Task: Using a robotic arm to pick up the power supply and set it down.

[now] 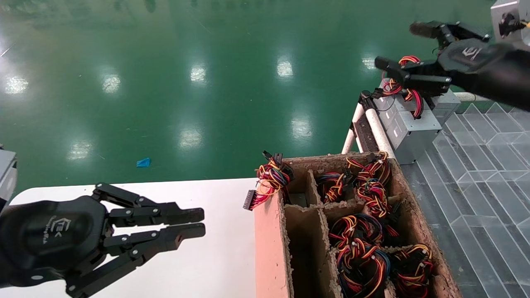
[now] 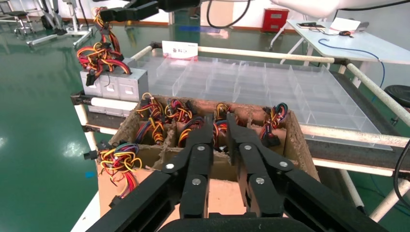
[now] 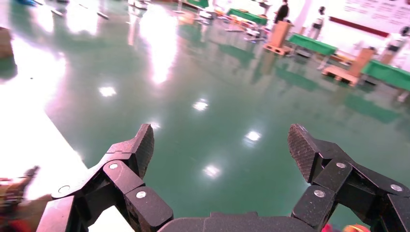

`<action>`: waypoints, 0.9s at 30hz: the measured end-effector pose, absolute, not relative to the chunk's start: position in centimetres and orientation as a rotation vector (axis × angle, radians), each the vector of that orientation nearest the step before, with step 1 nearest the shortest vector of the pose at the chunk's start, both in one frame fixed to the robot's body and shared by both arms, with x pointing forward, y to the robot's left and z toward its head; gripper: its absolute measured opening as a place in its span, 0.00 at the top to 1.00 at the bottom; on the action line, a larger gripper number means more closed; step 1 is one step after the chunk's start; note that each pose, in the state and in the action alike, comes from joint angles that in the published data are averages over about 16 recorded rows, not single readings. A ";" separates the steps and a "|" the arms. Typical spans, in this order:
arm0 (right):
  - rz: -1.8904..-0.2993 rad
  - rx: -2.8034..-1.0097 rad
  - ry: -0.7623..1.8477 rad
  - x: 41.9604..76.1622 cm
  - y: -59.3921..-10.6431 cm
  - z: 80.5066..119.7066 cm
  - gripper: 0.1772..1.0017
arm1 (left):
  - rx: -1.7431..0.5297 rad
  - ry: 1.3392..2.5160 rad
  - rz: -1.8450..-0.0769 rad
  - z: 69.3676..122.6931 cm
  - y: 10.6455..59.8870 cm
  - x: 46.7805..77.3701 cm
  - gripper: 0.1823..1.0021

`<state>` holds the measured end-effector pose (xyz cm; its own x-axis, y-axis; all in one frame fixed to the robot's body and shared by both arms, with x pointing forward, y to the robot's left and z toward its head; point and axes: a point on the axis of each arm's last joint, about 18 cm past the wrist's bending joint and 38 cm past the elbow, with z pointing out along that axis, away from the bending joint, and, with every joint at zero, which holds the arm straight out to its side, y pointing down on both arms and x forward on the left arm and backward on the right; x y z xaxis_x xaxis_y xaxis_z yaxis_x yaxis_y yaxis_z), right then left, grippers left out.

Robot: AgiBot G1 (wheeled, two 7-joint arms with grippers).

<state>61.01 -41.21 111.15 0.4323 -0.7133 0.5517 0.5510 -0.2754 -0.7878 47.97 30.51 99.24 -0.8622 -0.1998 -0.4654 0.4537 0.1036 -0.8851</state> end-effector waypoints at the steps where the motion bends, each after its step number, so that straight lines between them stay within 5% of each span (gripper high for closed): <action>1: -1.212 -1.393 0.146 60.8 -40.9 110.9 0.00 | 0.247 1.912 -1.809 99.2 30.5 48.0 0.93; 14: -1.002 -1.454 0.000 57.0 -36.9 107.0 0.00 | 0.247 1.912 -1.809 99.2 30.5 48.0 0.69; 27: -0.752 -1.534 -0.139 51.9 -32.8 102.5 0.00 | 0.247 1.912 -1.809 99.2 30.5 48.0 0.32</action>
